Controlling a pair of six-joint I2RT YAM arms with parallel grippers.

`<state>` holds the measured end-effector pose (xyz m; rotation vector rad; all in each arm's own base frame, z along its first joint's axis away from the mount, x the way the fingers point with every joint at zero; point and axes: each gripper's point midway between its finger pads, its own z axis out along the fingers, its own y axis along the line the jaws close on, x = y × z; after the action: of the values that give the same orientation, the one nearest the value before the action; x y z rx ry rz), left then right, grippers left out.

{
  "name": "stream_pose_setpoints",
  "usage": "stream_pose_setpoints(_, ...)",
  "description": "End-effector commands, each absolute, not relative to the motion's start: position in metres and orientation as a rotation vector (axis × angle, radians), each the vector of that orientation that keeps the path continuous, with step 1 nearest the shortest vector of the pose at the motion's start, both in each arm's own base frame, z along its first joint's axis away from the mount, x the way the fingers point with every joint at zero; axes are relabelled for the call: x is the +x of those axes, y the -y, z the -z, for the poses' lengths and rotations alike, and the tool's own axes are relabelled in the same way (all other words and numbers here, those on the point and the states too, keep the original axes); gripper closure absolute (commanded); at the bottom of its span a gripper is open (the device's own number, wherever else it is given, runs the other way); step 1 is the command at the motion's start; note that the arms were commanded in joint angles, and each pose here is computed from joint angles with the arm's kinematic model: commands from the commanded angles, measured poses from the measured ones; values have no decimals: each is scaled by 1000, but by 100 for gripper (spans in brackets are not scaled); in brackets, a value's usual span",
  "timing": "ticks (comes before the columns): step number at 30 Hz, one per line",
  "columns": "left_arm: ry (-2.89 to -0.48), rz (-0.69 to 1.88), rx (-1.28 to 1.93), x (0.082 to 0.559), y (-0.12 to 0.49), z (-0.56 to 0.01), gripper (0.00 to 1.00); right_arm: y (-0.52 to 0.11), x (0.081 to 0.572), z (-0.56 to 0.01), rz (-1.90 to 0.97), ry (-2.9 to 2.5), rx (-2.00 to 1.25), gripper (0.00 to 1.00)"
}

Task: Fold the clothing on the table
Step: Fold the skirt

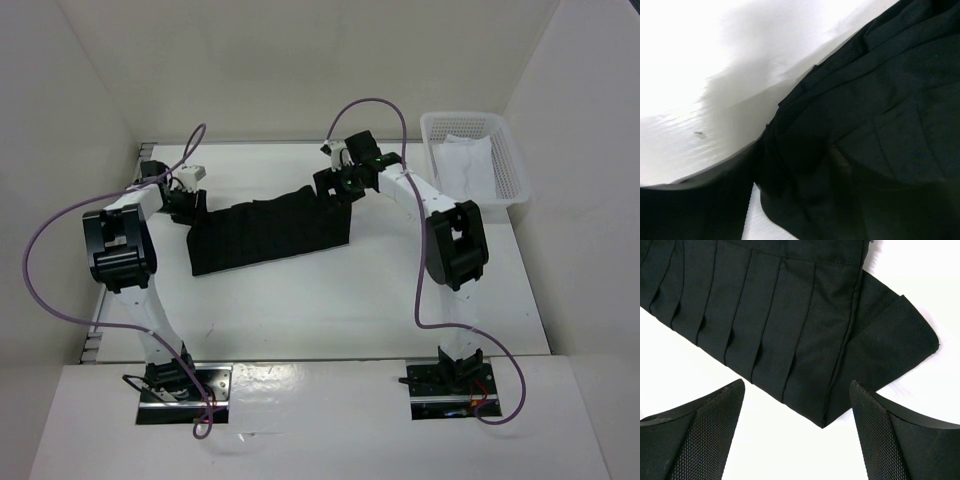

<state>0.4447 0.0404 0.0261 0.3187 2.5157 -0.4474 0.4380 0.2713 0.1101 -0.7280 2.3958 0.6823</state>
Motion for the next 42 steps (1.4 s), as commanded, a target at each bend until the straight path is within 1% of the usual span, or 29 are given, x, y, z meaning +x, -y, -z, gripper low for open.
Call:
stream_pose_setpoints(1, -2670, 540, 302, 406, -27, 9, 46, -274, 438, -150, -699, -2292, -737, 10)
stream_pose_setpoints(3, -2682, 552, 299, 404, -22, 10, 60, -274, 438, -150, -699, -2292, -737, 10)
stream_pose_setpoints(4, -2682, 552, 299, 404, -22, 10, 79, -274, 438, -150, -699, -2292, -737, 10)
stream_pose_setpoints(6, -2691, 558, 296, 400, -21, 12, 98, -274, 438, -150, -699, -2292, -737, 10)
stream_pose_setpoints(7, -2695, 561, 295, 396, -20, 12, 100, -272, 437, -148, -688, -2307, -733, 10)
stream_pose_setpoints(11, -2689, 558, 286, 391, -19, 5, 100, -270, 421, -140, -680, -2359, -787, 10)
stream_pose_setpoints(12, -2699, 565, 282, 387, -18, 8, 100, -275, 414, -134, -692, -2374, -821, 10)
stream_pose_setpoints(16, -2701, 536, 231, 387, -20, -1, 100, -301, 389, -122, -593, -2379, -954, 10)
stream_pose_setpoints(18, -2720, 537, 188, 383, -20, 1, 100, -315, 386, -109, -544, -2390, -980, 10)
stream_pose_setpoints(20, -2729, 546, 152, 381, -18, -2, 100, -313, 386, -100, -528, -2445, -940, 10)
stream_pose_setpoints(21, -2738, 552, 149, 376, -17, -4, 100, -304, 393, -95, -499, -2462, -914, 10)
stream_pose_setpoints(23, -2746, 544, 132, 373, -17, -4, 100, -286, 392, -79, -474, -2531, -857, 10)
stream_pose_setpoints(25, -2769, 545, 97, 363, -16, 1, 100, -262, 403, -82, -445, -2539, -784, 10)
stream_pose_setpoints(28, -2767, 550, 77, 365, -11, 0, 100, -224, 410, -81, -418, -2571, -685, 10)
stream_pose_setpoints(33, -2789, 580, 134, 363, 17, 5, 100, -172, 415, -71, -401, -2629, -537, 10)
stream_pose_setpoints(37, -2792, 577, 147, 363, 30, 1, 100, -163, 406, -60, -420, -2671, -515, 10)
stream_pose_setpoints(42, -2786, 574, 169, 369, 44, -9, 100, -171, 398, -51, -503, -2682, -545, 10)
